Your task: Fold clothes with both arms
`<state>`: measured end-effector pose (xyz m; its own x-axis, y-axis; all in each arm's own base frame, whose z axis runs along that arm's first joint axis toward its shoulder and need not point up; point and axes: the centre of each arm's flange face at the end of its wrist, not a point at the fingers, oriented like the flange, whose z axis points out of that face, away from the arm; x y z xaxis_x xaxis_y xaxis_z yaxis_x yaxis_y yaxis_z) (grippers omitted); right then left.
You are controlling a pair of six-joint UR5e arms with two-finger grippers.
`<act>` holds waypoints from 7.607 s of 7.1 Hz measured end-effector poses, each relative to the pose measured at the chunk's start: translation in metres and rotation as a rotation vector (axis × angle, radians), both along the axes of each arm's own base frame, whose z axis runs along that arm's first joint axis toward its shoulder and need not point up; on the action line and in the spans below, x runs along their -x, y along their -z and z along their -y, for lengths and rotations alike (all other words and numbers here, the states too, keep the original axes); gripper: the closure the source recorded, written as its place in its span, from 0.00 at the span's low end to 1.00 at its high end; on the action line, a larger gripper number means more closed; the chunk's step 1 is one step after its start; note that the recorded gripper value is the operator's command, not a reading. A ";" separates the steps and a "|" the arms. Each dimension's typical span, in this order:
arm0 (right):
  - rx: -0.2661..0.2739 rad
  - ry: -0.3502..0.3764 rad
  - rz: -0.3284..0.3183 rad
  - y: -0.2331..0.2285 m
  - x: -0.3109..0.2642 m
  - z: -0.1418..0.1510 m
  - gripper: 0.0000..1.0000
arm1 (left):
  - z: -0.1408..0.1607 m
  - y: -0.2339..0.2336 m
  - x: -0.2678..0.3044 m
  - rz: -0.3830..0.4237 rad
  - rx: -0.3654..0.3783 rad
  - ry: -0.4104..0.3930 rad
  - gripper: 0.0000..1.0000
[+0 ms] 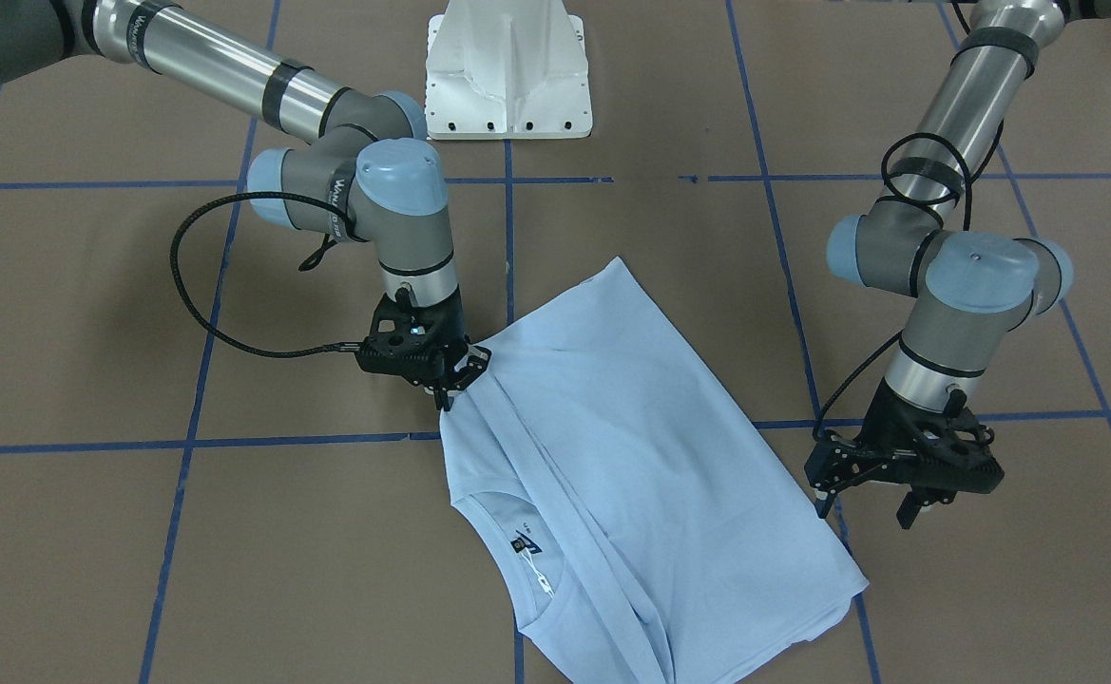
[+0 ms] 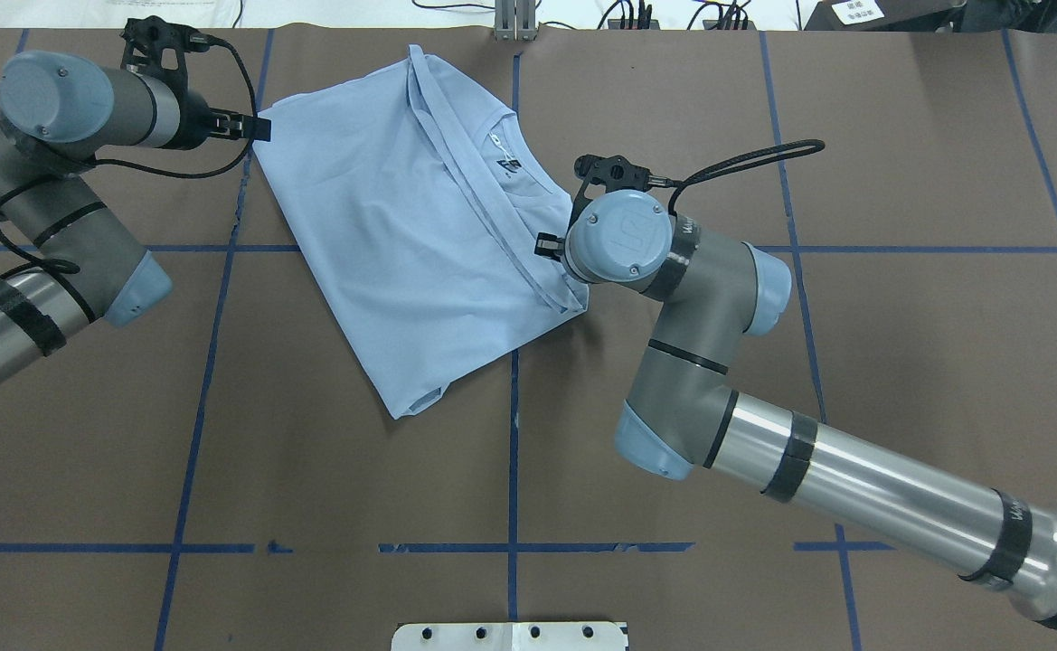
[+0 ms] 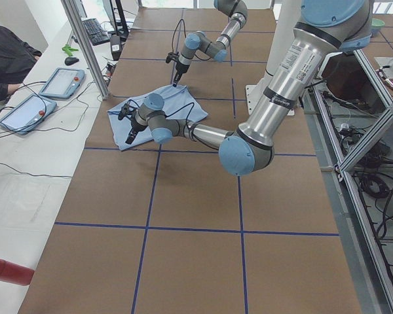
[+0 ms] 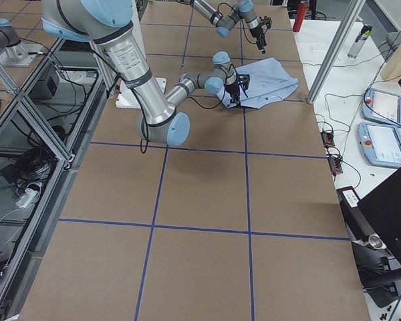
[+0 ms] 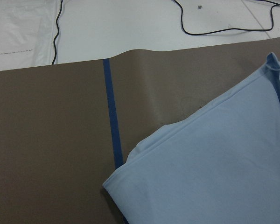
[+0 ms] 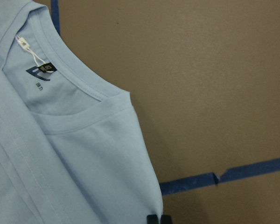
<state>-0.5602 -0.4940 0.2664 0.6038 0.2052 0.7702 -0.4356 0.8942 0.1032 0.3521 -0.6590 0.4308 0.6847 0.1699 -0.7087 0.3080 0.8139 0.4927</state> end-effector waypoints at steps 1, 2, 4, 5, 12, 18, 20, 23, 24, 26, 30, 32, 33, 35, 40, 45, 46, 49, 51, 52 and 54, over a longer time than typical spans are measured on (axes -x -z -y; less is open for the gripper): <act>0.007 -0.010 0.004 -0.004 -0.016 -0.029 1.00 | 0.000 0.000 0.000 0.000 -0.001 0.000 0.00; 0.008 -0.021 0.006 -0.006 -0.022 -0.072 1.00 | 0.000 0.000 0.000 0.000 -0.001 0.000 0.00; 0.004 -0.021 0.008 -0.017 -0.035 -0.164 1.00 | 0.000 0.000 0.000 0.001 -0.003 -0.001 0.00; -0.001 -0.014 0.007 -0.028 -0.050 -0.204 1.00 | 0.000 0.000 0.000 0.001 -0.002 -0.002 0.00; -0.148 0.131 -0.035 -0.028 -0.059 -0.287 0.00 | 0.000 0.002 -0.001 -0.002 -0.004 -0.002 0.00; -0.408 0.301 -0.193 -0.042 -0.030 -0.334 0.67 | 0.000 0.002 -0.001 -0.002 -0.004 -0.002 0.00; -0.421 0.313 -0.198 -0.042 -0.028 -0.340 0.67 | 0.000 0.002 -0.001 -0.002 -0.004 -0.002 0.00; -0.425 0.316 -0.192 -0.040 -0.026 -0.343 1.00 | 0.000 0.002 -0.001 -0.001 -0.004 -0.002 0.00; -0.427 0.309 -0.189 -0.038 -0.026 -0.342 1.00 | 0.000 0.002 -0.001 -0.001 -0.004 -0.002 0.00; -0.426 0.283 -0.167 -0.028 -0.032 -0.335 1.00 | 0.000 0.002 -0.001 -0.002 -0.004 -0.002 0.00; -0.311 0.186 -0.172 -0.070 -0.063 -0.328 1.00 | 0.000 0.002 -0.001 -0.001 -0.004 -0.002 0.00; -0.227 0.114 -0.126 -0.081 -0.061 -0.348 1.00 | 0.000 0.002 0.000 -0.002 -0.005 -0.001 0.00; -0.210 0.081 -0.102 -0.082 -0.058 -0.361 0.93 | 0.000 0.002 0.000 -0.003 -0.005 -0.001 0.00; -0.201 0.060 -0.087 -0.085 -0.055 -0.373 0.00 | 0.000 0.002 -0.001 -0.003 -0.005 -0.002 0.00; -0.261 0.180 -0.131 -0.049 -0.055 -0.299 0.00 | -0.001 0.002 -0.001 -0.003 -0.005 -0.002 0.00; -0.323 0.350 -0.263 -0.061 -0.022 -0.256 0.00 | -0.003 0.002 -0.005 -0.014 0.008 0.000 0.00; -0.312 0.362 -0.283 -0.063 -0.022 -0.257 0.00 | -0.003 0.002 -0.006 -0.015 0.009 0.000 0.00; -0.309 0.399 -0.311 -0.062 -0.028 -0.256 0.00 | -0.004 0.002 -0.007 -0.019 0.014 0.002 0.00; -0.309 0.407 -0.324 -0.067 -0.032 -0.254 0.00 | -0.005 0.003 -0.008 -0.035 0.029 0.013 0.00; -0.304 0.412 -0.331 -0.067 -0.034 -0.254 0.00 | -0.007 0.002 -0.007 -0.038 0.032 0.015 0.00; -0.291 0.428 -0.378 -0.061 -0.046 -0.254 0.00 | -0.015 0.000 -0.001 -0.043 0.029 0.015 0.00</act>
<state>-0.5140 -0.2399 0.3276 0.8270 -0.2997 0.4756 0.0676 0.8930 0.4450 0.3532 -0.6438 0.4308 0.6559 0.1391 -0.7419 0.3406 0.8226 0.4553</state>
